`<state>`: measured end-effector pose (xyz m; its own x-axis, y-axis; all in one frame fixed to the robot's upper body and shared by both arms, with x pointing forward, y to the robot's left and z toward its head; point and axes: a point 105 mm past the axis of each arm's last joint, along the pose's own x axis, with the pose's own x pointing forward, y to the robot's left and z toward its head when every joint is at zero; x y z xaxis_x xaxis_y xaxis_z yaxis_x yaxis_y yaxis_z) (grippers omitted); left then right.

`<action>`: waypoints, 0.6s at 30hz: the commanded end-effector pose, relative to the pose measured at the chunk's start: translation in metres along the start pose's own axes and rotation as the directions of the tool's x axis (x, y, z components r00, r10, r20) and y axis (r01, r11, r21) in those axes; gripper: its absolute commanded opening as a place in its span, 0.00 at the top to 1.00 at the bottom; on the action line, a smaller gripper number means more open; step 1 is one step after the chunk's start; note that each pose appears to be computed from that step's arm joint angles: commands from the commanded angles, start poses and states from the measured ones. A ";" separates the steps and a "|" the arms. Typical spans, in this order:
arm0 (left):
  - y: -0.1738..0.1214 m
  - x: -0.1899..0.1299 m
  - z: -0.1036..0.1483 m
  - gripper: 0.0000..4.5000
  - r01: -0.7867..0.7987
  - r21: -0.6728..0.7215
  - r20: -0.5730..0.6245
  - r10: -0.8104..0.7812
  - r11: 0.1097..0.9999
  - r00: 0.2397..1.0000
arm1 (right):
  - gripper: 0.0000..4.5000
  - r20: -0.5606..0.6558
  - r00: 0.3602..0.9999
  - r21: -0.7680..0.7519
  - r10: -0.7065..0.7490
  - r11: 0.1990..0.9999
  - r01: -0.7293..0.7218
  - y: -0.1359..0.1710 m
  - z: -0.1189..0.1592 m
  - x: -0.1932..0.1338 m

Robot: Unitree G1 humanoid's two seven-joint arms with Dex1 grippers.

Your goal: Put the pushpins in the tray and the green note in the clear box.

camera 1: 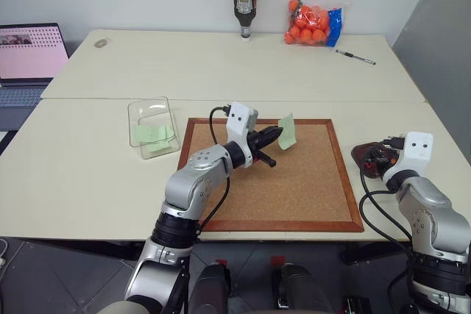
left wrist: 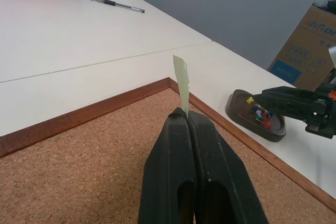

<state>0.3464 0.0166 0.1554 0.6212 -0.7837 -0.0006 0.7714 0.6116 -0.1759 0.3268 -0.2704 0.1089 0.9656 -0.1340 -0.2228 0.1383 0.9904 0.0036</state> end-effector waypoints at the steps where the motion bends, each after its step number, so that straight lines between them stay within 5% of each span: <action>1: 0.007 -0.004 0.030 1.00 -0.073 0.084 0.112 0.063 0.994 0.992 | 0.53 0.210 0.974 -0.065 0.090 0.995 -0.078 0.013 0.047 -0.017; 4: 0.024 -0.010 0.043 1.00 -0.199 0.136 0.170 0.175 0.970 0.970 | 0.53 0.263 0.936 -0.122 0.234 0.971 -0.208 0.039 0.058 -0.029; 9: 0.061 -0.044 0.066 1.00 -0.477 0.189 0.261 0.425 0.858 0.867 | 0.53 0.252 0.777 -0.250 0.577 0.814 -0.524 0.105 0.068 -0.054; 13: 0.099 -0.116 0.094 1.00 -0.777 0.233 0.368 0.686 0.585 0.627 | 0.53 0.164 0.484 -0.387 0.860 0.507 -0.770 0.182 0.081 -0.071; 18: 0.117 -0.156 0.105 1.00 -0.877 0.233 0.392 0.785 0.420 0.480 | 0.53 0.011 0.289 -0.436 0.957 0.265 -0.860 0.220 0.078 -0.078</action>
<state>0.3610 0.2132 0.2262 0.9724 0.1029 0.2095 -0.1344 0.9807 0.1421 0.3039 -0.0545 0.2028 0.4970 0.8676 -0.0167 -0.8490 0.4823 -0.2157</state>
